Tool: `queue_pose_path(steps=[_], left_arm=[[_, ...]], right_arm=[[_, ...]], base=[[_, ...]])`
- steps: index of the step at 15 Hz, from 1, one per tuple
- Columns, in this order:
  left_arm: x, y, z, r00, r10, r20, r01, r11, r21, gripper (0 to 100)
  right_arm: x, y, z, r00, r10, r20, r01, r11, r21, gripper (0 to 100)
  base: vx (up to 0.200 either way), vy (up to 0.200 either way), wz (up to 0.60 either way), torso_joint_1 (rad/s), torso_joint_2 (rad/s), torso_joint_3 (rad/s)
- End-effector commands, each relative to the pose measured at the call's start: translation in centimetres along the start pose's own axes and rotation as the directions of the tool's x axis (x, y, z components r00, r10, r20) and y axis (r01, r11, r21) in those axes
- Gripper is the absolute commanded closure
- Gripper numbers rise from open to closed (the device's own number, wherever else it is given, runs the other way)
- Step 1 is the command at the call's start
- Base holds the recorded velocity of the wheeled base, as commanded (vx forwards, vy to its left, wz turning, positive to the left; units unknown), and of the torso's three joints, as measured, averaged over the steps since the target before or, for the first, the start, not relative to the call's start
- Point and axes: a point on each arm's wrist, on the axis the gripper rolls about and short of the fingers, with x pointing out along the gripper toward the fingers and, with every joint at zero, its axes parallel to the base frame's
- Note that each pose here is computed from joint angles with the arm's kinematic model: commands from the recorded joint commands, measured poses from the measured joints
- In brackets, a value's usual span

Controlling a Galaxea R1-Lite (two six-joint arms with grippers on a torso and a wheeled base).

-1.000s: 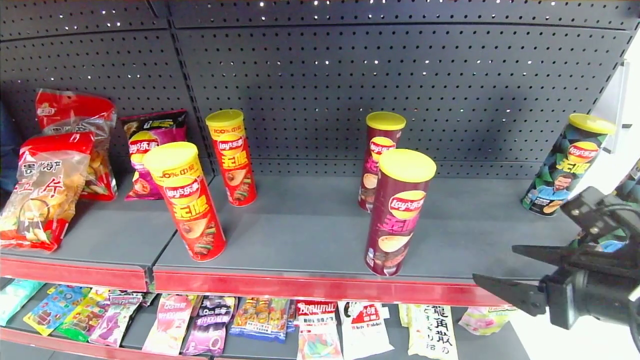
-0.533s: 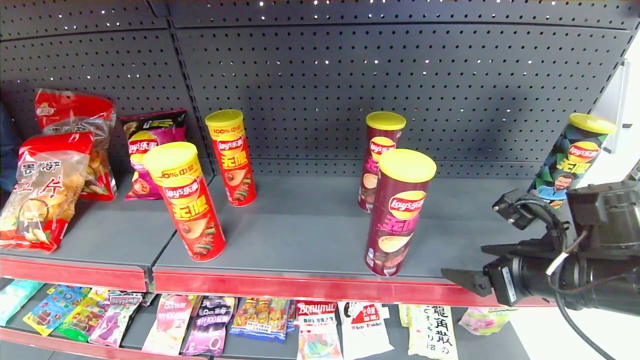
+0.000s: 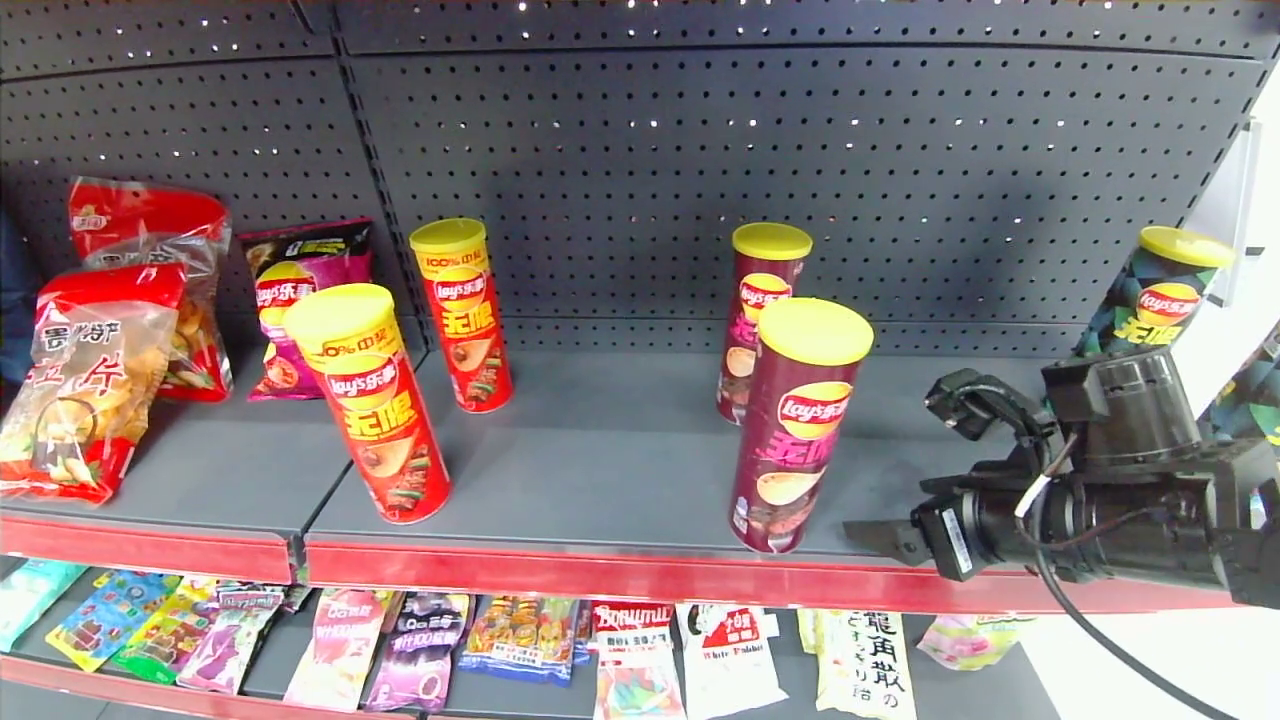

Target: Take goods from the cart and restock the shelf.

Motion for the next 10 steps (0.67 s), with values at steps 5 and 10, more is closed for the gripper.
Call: queue_pose_path(steps=[5,10], left_arm=[[0.2,0.0,-0.2,1.0,0.009,0.016,-0.009,1.0,0.001,0],[0.2,0.0,-0.2,1.0,0.009,0.016,-0.009,1.0,0.001,0]], right_arm=[[1.7,0.8,0.8,1.0,0.026,-0.017,-0.027,0.999,-0.021,0],[2.3,0.9,0.8,0.999,0.03,-0.028,-0.031,0.999,-0.023,0]], base=[[0.0,0.0,0.0,0.0,0.0,0.0],[0.0,0.0,0.0,0.0,0.0,0.0]])
